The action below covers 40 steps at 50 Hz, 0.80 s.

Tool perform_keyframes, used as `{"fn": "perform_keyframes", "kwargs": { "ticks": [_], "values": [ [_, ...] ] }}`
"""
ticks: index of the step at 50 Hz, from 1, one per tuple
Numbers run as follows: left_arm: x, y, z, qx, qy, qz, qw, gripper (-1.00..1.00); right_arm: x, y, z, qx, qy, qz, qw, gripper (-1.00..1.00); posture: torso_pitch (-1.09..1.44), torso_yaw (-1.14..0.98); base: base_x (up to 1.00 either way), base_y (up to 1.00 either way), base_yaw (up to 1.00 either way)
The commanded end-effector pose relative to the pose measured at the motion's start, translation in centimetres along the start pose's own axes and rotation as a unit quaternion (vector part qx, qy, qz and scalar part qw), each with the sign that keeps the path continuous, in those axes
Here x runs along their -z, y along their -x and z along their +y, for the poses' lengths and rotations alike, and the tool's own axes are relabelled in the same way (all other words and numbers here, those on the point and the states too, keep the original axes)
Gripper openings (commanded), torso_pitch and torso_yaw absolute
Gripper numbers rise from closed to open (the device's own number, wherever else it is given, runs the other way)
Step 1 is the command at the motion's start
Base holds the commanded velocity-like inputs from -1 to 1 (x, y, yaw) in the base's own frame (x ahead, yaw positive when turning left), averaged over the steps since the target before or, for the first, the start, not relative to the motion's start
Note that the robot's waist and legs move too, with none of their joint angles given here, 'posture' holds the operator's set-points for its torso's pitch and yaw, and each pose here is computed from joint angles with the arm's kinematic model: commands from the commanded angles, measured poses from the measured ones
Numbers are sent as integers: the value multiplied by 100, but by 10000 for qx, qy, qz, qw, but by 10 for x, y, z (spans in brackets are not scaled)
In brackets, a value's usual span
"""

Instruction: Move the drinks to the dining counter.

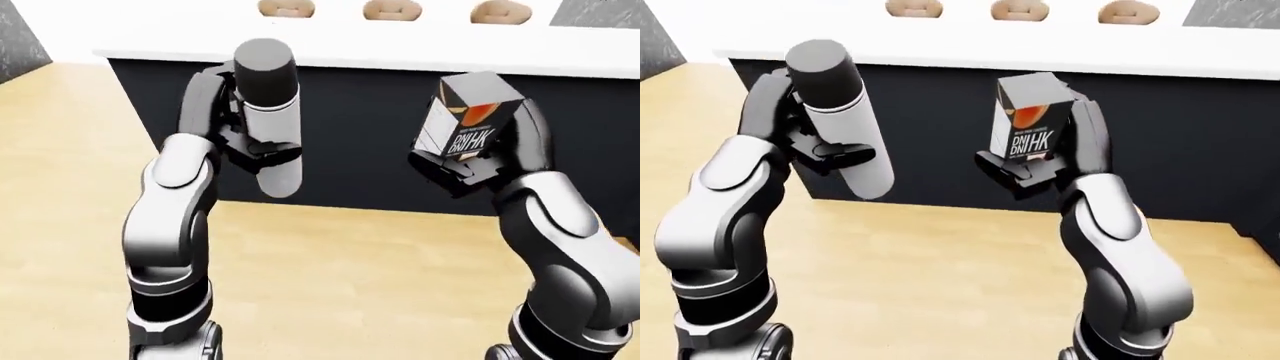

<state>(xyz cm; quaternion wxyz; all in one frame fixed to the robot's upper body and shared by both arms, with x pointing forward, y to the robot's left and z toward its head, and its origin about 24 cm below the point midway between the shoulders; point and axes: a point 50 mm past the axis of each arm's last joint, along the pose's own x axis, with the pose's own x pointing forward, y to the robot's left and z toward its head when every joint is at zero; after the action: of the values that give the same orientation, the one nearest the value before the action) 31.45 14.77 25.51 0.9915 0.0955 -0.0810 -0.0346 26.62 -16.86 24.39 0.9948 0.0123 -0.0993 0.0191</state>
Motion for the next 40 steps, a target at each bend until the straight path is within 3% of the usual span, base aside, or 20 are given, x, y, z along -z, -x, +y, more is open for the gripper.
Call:
{"fn": "perform_keyframes", "kwargs": {
  "ticks": [1, 30, 40],
  "values": [
    [-36, 8, 8, -227, -55, -936, 9953, -100, -26, 5, 5, -137, -19, -793, 9968, -100, 0, 0, 93, 0, 0],
    [-46, 11, 12, -262, -93, -1011, 9945, -100, -33, 9, 6, -191, -34, -867, 9960, -100, 0, 0, 71, 0, 0],
    [-46, 10, 14, -281, -85, -1021, 9943, -100, -35, 12, 8, -287, -40, -927, 9953, -100, 0, 0, -16, -2, 0]
  ]
}}
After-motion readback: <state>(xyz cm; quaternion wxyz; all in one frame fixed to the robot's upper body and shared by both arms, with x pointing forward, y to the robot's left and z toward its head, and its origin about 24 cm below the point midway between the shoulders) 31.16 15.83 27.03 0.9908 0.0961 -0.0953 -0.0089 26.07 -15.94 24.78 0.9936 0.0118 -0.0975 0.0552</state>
